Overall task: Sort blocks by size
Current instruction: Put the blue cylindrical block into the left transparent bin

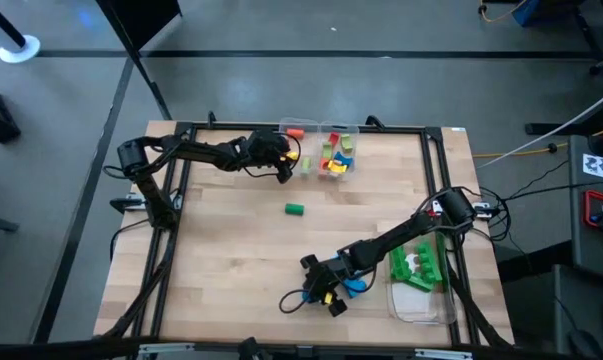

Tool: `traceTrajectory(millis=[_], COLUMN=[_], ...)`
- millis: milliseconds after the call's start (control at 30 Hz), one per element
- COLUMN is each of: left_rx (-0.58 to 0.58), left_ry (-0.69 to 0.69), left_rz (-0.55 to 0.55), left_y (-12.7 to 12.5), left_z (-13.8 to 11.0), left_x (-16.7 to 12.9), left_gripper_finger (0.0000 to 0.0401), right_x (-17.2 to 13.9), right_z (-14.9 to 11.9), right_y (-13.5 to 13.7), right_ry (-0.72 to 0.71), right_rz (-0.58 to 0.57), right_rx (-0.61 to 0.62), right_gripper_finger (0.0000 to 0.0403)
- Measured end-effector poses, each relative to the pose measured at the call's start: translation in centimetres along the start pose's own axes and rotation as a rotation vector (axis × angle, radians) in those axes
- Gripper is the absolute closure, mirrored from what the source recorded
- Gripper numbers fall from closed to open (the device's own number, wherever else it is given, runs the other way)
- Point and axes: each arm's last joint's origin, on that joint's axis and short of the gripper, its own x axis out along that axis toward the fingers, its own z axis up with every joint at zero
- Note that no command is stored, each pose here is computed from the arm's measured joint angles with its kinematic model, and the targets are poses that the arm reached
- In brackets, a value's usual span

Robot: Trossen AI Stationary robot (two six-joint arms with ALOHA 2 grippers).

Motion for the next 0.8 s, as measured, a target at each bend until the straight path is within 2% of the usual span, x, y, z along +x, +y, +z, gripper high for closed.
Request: traceTrajectory(millis=[167,400,800], left_rx=[0.018,0.026,0.027], left_ry=[-0.01,-0.074,-0.104], left_rz=[0.0,0.004,0.007], left_y=[0.0,0.2,0.6], left_z=[0.3,1.8,3.8], left_x=[-0.4,-2.1,-7.7], left_gripper_finger=[0.0196,0.0196,0.0196], right_x=[-0.1,-0.4,-1.7], right_z=[0.0,-0.1,-0.4], right_y=[-0.4,-2.1,-6.6], right_ry=[0.001,-0.001,-0.025], right_rz=[-0.011,-0.044,-0.131], right_rx=[-0.024,-0.053,-0.145], right_gripper_finger=[0.0272,0.0266,0.0267])
